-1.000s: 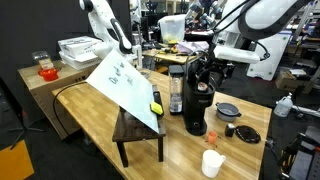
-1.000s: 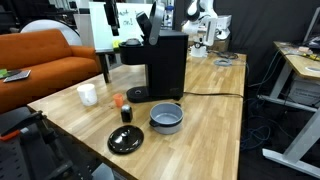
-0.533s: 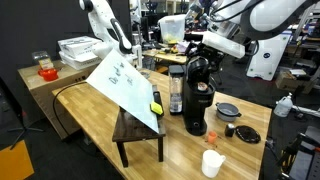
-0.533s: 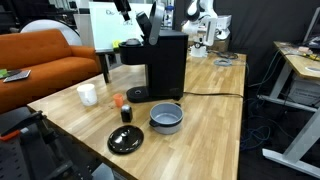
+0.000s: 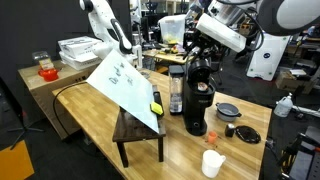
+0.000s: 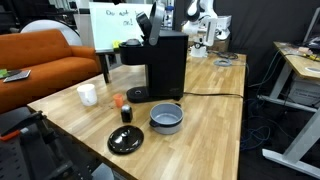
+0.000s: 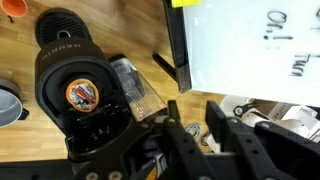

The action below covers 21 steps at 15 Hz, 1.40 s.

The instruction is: Pick the small tin on the table, put it in the coffee maker then close it

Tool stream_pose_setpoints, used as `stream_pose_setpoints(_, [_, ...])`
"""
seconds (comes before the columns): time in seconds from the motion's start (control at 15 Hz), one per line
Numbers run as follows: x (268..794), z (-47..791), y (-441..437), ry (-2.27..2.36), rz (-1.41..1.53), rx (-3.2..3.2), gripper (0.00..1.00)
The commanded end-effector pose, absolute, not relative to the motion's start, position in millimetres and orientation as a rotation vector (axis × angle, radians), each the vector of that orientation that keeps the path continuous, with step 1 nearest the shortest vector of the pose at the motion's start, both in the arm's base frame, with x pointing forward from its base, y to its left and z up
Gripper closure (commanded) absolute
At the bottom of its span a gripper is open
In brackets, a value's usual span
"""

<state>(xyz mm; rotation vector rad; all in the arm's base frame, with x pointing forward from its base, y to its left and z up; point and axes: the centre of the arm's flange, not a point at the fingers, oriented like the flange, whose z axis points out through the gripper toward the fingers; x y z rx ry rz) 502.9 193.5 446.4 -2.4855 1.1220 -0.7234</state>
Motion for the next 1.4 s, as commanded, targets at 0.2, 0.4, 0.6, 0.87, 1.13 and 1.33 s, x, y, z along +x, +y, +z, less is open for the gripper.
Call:
stream_pose_setpoints(0.2, [495.0, 450.5, 197.8, 1.361, -0.807, -2.306, 1.0])
stream_pose_setpoints(0.4, [493.1, 451.6, 195.4, 1.515, -0.852, -2.208, 1.0])
stream_pose_setpoints(0.6, [490.0, 451.4, 192.4, 1.658, -0.901, -2.132, 1.0])
stream_pose_setpoints(0.87, [485.9, 450.5, 192.1, 1.764, -0.977, -2.069, 1.0])
stream_pose_setpoints(1.13, [481.3, 446.0, 196.8, 1.824, -0.936, -2.077, 1.0])
stream_pose_setpoints(1.33, [492.8, 419.4, 180.6, 1.842, -0.884, -2.086, 1.0])
